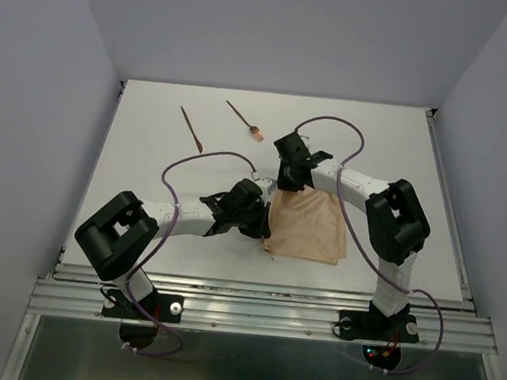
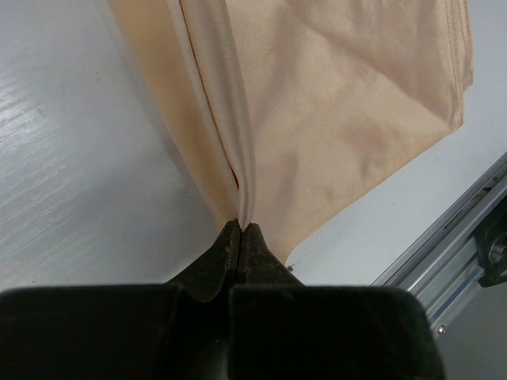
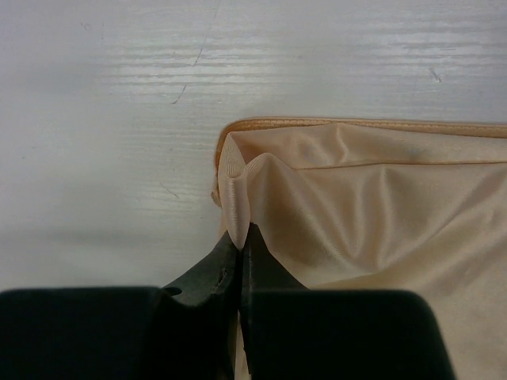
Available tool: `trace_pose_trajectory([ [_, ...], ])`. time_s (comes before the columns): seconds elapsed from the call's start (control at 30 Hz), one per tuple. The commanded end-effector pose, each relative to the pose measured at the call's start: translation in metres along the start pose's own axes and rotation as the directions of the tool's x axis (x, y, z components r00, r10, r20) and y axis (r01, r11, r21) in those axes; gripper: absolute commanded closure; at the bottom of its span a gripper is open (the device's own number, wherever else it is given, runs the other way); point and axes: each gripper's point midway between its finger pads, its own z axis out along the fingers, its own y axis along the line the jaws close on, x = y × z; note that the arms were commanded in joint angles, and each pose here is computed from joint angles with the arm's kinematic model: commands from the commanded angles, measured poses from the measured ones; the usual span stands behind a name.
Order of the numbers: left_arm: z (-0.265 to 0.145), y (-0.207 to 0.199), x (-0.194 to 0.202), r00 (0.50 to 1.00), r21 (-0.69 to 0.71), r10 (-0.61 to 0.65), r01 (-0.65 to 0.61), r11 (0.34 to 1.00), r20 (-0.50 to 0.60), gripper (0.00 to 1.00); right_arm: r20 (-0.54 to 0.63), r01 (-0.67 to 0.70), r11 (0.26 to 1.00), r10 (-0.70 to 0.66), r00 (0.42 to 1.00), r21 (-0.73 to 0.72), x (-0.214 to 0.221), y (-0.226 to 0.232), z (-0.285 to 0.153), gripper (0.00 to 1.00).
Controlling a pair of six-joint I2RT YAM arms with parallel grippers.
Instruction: Fold the napkin into a case and place the utensils inside
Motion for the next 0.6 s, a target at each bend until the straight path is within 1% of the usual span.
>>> trace_pose_trajectory([
  [0.0,-0.004,0.003,0.011,1.000,-0.007,-0.019,0.019,1.000,-0.018,1.00,0.108,-0.023,1.000,0.024,0.994,-0.011,-0.028,0.019,-0.001,0.99],
  [0.2,-0.002,0.006,0.015,0.999,-0.022,-0.042,0.042,0.999,-0.028,1.00,0.087,0.007,1.000,-0.006,0.996,-0.013,-0.017,0.032,0.011,0.99],
  [0.37,-0.004,0.009,0.015,0.998,-0.042,-0.060,0.059,0.997,-0.025,1.00,0.075,0.006,1.000,-0.006,0.997,-0.006,-0.012,0.031,0.017,0.99],
  [0.4,-0.005,0.009,0.014,0.998,-0.045,-0.062,0.061,0.997,-0.024,0.97,0.074,0.006,1.000,-0.006,0.997,-0.007,-0.012,0.032,0.017,0.99],
  [0.43,-0.007,0.008,0.014,0.998,-0.044,-0.061,0.060,0.997,-0.019,0.91,0.069,0.009,1.000,-0.009,0.998,-0.003,-0.010,0.031,0.019,0.99],
  [0.5,-0.009,0.008,0.012,0.998,-0.050,-0.066,0.066,0.997,-0.012,0.83,0.069,0.019,1.000,-0.019,0.997,-0.011,-0.009,0.035,0.018,0.99],
  [0.53,-0.011,0.007,0.010,0.998,-0.049,-0.065,0.065,0.997,-0.004,0.73,0.068,0.023,1.000,-0.022,0.997,-0.010,-0.008,0.035,0.018,0.99],
  [0.57,-0.013,0.007,0.009,0.998,-0.054,-0.067,0.066,0.996,-0.002,0.67,0.065,0.024,1.000,-0.023,0.998,-0.009,-0.008,0.035,0.019,0.99],
])
